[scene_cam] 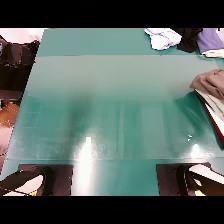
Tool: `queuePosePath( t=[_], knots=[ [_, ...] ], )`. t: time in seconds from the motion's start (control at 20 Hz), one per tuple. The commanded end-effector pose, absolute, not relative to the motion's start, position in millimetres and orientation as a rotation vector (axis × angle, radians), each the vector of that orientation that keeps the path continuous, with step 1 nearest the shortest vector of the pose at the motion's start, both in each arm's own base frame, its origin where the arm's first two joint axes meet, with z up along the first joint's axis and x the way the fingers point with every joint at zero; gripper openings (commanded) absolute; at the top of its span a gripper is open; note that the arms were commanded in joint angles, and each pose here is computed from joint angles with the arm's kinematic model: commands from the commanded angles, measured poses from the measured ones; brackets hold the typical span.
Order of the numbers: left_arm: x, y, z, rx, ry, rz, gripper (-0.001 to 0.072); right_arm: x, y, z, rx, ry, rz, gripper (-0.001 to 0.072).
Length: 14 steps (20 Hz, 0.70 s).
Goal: Fold the shirts.
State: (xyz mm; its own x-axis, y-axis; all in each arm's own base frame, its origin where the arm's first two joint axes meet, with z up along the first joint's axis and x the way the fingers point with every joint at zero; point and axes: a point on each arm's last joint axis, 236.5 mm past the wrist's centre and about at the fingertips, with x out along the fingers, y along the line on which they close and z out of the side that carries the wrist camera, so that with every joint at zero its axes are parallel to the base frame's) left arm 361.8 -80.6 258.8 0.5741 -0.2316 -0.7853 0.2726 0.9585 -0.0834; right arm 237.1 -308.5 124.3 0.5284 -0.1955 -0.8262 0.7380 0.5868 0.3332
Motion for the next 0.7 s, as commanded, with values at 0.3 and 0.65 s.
queuePosePath(
  t=[0.3,0.65],
  knots=[
    [355,-82,254,0.047,0.947,-0.304,0.0034,216,-334,83,0.768,0.811,-0.753,0.0049],
    [358,-82,256,0.046,0.934,-0.303,0.0035,199,-343,112,0.766,0.808,-0.805,0.0536]
  ],
)
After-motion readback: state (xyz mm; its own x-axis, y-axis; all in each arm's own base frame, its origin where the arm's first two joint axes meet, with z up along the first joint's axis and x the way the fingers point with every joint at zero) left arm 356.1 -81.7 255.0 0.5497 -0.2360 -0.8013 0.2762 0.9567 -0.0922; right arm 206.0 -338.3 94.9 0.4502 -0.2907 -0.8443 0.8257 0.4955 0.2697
